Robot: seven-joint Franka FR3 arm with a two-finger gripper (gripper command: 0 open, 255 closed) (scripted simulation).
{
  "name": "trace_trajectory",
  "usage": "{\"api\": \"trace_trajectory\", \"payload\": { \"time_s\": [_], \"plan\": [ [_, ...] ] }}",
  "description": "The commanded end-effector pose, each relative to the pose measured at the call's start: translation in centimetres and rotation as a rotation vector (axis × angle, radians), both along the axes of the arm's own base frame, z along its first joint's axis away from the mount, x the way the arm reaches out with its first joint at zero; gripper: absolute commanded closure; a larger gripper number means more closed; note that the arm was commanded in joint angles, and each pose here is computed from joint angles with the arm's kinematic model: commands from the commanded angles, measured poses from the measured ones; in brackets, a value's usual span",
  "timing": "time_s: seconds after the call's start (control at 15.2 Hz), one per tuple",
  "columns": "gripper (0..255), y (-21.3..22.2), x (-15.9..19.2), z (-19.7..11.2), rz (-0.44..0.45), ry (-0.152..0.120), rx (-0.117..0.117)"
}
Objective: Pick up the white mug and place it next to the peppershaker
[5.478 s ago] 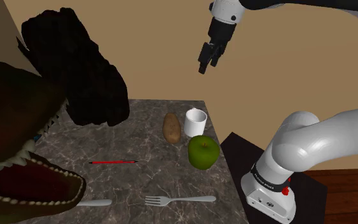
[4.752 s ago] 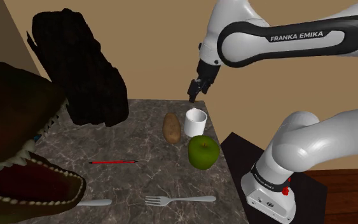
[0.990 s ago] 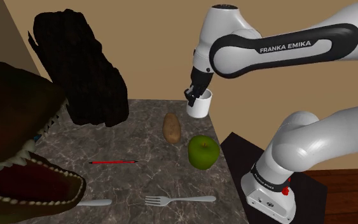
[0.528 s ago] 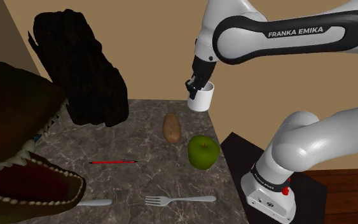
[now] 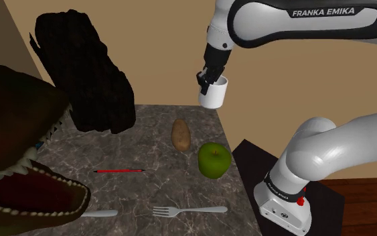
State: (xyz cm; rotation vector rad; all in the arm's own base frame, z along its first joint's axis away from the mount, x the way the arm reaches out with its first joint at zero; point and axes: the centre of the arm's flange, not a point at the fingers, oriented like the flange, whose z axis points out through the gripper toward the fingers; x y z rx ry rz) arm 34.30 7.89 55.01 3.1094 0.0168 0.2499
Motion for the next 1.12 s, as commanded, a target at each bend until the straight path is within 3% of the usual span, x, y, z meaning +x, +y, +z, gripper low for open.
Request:
{"api": "trace_trajectory", "payload": {
  "time_s": [0.0, 0.66, 1.06],
  "plan": [
    [255, 0.0, -0.1, 1.1, 0.0, 0.0, 0.0],
    [255, 0.0, -0.1, 6.2, 0.0, 0.0, 0.0],
    [255, 7.5, -2.7, 6.2, 0.0, 0.0, 0.0]
  ]
}}
